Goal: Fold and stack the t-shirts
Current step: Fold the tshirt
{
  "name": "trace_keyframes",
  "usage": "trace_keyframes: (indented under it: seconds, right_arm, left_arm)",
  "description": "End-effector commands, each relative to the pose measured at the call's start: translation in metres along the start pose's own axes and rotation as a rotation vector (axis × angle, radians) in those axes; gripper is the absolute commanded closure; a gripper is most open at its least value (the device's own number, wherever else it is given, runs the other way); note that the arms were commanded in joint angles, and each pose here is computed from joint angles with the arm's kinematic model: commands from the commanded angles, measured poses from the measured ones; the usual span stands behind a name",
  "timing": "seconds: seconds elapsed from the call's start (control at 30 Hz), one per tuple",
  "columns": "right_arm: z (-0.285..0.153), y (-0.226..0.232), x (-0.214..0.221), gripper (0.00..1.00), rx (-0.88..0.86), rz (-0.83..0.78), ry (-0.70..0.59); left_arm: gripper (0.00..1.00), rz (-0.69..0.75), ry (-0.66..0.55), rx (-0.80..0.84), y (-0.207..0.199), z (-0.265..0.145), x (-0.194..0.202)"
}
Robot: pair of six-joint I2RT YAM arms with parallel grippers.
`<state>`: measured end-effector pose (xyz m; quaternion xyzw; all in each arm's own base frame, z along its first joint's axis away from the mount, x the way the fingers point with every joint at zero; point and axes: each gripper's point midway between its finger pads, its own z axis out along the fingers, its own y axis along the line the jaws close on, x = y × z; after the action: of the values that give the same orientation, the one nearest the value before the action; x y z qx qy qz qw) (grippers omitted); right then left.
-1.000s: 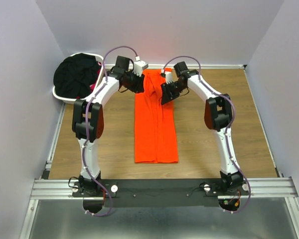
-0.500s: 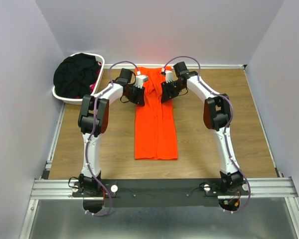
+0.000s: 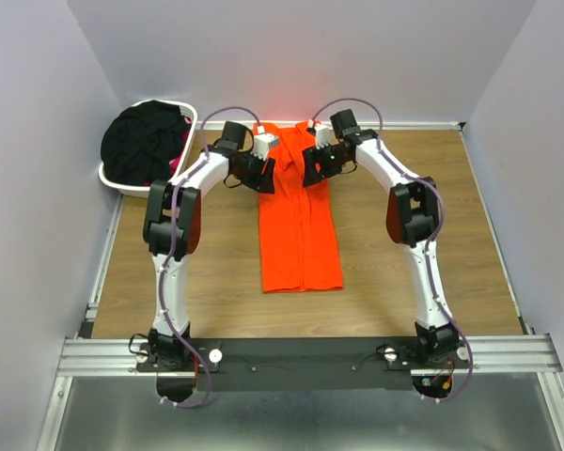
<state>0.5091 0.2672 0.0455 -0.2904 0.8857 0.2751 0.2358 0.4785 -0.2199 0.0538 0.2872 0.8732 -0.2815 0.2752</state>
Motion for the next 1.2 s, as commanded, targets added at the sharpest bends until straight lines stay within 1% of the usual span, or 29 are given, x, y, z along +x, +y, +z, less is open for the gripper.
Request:
trace_keyframes:
  seconds: [0.0, 0.03, 0.07, 0.1, 0.13, 0.17, 0.2, 0.27, 0.3, 0.33, 0.4, 0.43, 0.5, 0.53, 0.57, 0.6, 0.63, 0.67, 0.7, 0.73, 0.77, 0.8, 0.87, 0.9, 0.97, 1.0, 1.03, 1.1, 1.17]
  right_arm:
    - [-0.074, 0.026, -0.038, 0.21, 0.038, -0.129, -0.098]
    - [-0.087, 0.034, -0.042, 0.21, 0.031, -0.155, -0.114]
    - [-0.098, 0.041, -0.043, 0.2, 0.024, -0.202, -0.12]
    - [-0.12, 0.056, -0.041, 0.2, 0.01, -0.228, -0.13]
    - [-0.129, 0.063, -0.039, 0.2, 0.01, -0.253, -0.132]
    - [-0.146, 0.073, -0.031, 0.2, 0.011, -0.297, -0.128]
    - [-0.142, 0.072, -0.02, 0.2, 0.002, -0.305, -0.096]
    - [-0.165, 0.086, -0.012, 0.2, 0.008, -0.358, -0.098]
    - [-0.164, 0.088, 0.012, 0.19, -0.012, -0.372, -0.041]
    - [-0.178, 0.099, 0.018, 0.19, -0.019, -0.406, -0.045]
    - [-0.181, 0.111, 0.044, 0.19, -0.057, -0.458, 0.006]
    - [-0.178, 0.116, 0.067, 0.19, -0.084, -0.453, 0.049]
    - [-0.191, 0.135, 0.087, 0.2, -0.125, -0.533, 0.049]
    - [-0.192, 0.14, 0.098, 0.2, -0.139, -0.562, 0.054]
    - [-0.191, 0.15, 0.122, 0.21, -0.16, -0.61, 0.068]
    - [-0.19, 0.154, 0.132, 0.21, -0.165, -0.635, 0.073]
    - [-0.187, 0.158, 0.145, 0.21, -0.173, -0.659, 0.086]
    - [-0.181, 0.167, 0.162, 0.21, -0.182, -0.73, 0.096]
    - [-0.176, 0.171, 0.175, 0.21, -0.187, -0.763, 0.111]
    - [-0.172, 0.175, 0.183, 0.21, -0.191, -0.803, 0.117]
    - [-0.165, 0.187, 0.193, 0.22, -0.209, -0.867, 0.128]
    - [-0.157, 0.188, 0.211, 0.23, -0.213, -0.93, 0.142]
    - [-0.148, 0.199, 0.229, 0.25, -0.241, -1.022, 0.15]
    - [-0.141, 0.197, 0.24, 0.26, -0.236, -1.072, 0.149]
    - [-0.133, 0.201, 0.258, 0.29, -0.264, -1.148, 0.168]
    - [-0.129, 0.201, 0.262, 0.3, -0.27, -1.174, 0.167]
    - [-0.124, 0.195, 0.277, 0.32, -0.279, -1.18, 0.203]
    - [-0.116, 0.188, 0.279, 0.33, -0.258, -1.219, 0.212]
    - [-0.109, 0.181, 0.287, 0.34, -0.25, -1.222, 0.244]
  left_arm:
    - [0.32, 0.258, -0.179, 0.027, -0.051, -0.091, -0.066]
    - [0.32, 0.277, -0.173, 0.027, -0.057, -0.099, -0.056]
    - [0.31, 0.371, -0.234, 0.007, -0.073, -0.129, -0.069]
    - [0.3, 0.392, -0.23, 0.01, -0.078, -0.133, -0.057]
    - [0.29, 0.43, -0.241, 0.002, -0.085, -0.144, -0.054]
    - [0.24, 0.512, -0.301, -0.045, -0.096, -0.171, -0.063]
    - [0.21, 0.524, -0.289, -0.053, -0.097, -0.172, -0.047]
    - [0.19, 0.596, -0.307, -0.073, -0.105, -0.184, -0.038]
    - [0.19, 0.673, -0.314, -0.038, -0.118, -0.19, -0.023]
    - [0.19, 0.696, -0.296, 0.004, -0.127, -0.191, -0.008]
    - [0.19, 0.783, -0.313, 0.04, -0.146, -0.201, 0.008]
    - [0.19, 0.83, -0.285, 0.082, -0.152, -0.191, 0.032]
    - [0.19, 0.906, -0.287, 0.081, -0.164, -0.194, 0.048]
    - [0.19, 0.933, -0.238, 0.1, -0.168, -0.18, 0.072]
    - [0.2, 0.97, -0.248, 0.098, -0.174, -0.18, 0.076]
    - [0.21, 0.992, -0.246, 0.116, -0.179, -0.177, 0.083]
    - [0.21, 1.04, -0.224, 0.167, -0.189, -0.167, 0.102]
    - [0.21, 1.088, -0.235, 0.183, -0.198, -0.167, 0.106]
    - [0.22, 1.117, -0.224, 0.182, -0.201, -0.163, 0.113]
    - [0.22, 1.141, -0.204, 0.207, -0.206, -0.154, 0.128]
    - [0.22, 1.221, -0.219, 0.224, -0.218, -0.149, 0.13]
    - [0.23, 1.251, -0.187, 0.225, -0.217, -0.142, 0.142]
    - [0.25, 1.318, -0.18, 0.23, -0.222, -0.133, 0.149]
    - [0.27, 1.355, -0.151, 0.26, -0.228, -0.125, 0.163]
    - [0.29, 1.394, -0.134, 0.289, -0.235, -0.116, 0.174]
    - [0.31, 1.422, -0.13, 0.317, -0.244, -0.112, 0.181]
    - [0.33, 1.433, -0.125, 0.305, -0.243, -0.106, 0.185]
    - [0.35, 1.43, -0.109, 0.308, -0.244, -0.099, 0.191]
    - [0.35, 1.437, -0.115, 0.312, -0.245, -0.093, 0.191]
